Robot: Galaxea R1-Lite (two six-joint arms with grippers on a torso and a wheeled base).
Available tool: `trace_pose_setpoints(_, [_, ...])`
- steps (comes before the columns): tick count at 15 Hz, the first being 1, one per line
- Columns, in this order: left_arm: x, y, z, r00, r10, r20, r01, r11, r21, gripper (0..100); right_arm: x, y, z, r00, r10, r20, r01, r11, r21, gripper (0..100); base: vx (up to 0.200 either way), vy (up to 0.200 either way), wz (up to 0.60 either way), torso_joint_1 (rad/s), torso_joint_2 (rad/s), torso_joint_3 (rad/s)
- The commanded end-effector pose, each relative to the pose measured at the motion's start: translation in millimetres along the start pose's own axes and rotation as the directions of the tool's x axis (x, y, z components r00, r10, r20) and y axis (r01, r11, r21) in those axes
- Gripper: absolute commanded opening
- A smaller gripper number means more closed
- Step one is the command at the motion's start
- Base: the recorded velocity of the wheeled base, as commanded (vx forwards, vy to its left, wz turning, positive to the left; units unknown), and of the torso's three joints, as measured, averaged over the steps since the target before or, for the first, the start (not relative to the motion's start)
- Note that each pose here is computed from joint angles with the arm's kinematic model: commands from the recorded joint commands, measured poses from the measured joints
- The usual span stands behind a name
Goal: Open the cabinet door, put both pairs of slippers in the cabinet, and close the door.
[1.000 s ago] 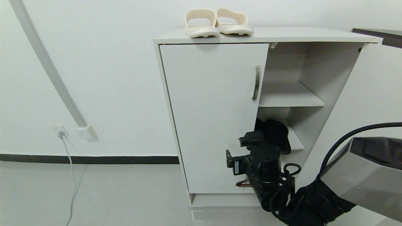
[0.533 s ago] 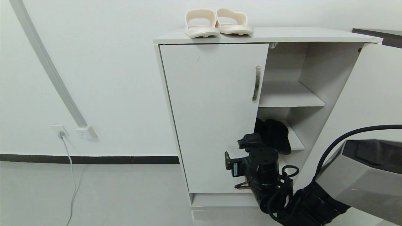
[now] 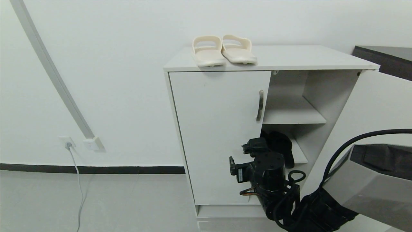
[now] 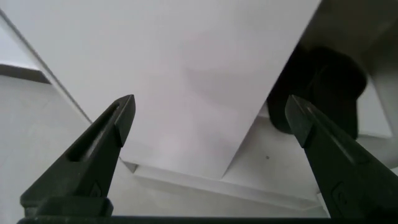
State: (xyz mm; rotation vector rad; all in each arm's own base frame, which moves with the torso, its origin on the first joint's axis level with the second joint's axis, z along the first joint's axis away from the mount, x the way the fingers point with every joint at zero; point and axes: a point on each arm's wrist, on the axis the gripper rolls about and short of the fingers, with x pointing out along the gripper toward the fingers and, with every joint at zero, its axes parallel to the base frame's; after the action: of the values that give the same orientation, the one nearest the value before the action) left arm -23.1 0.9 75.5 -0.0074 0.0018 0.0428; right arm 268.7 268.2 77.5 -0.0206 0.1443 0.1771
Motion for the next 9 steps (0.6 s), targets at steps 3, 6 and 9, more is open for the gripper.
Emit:
trace_pose_setpoints(3, [0.1,0.0,-0.2,1.0,0.002,-0.003,-0.002,1.0,0.0,0,0.0,-0.3,-0.7,1.0,-0.001,-0.003,0.001,1.0,-0.002,100,0.0,0.0,0.0,0.11,-0.45,-0.347])
trace_pose_setpoints(6, [0.1,0.0,-0.2,1.0,0.002,-0.003,-0.002,1.0,0.0,0,0.0,-0.3,-0.7,1.0,-0.001,-0.003,0.001,1.0,-0.001,100,0.0,0.0,0.0,0.132,-0.46,-0.333])
trace_pose_setpoints(9, [0.1,0.0,-0.2,1.0,0.002,-0.003,-0.002,1.0,0.0,0,0.1,-0.2,-1.3,1.0,-0.001,-0.004,0.001,1.0,-0.002,100,0.0,0.0,0.0,0.152,-0.47,-0.32])
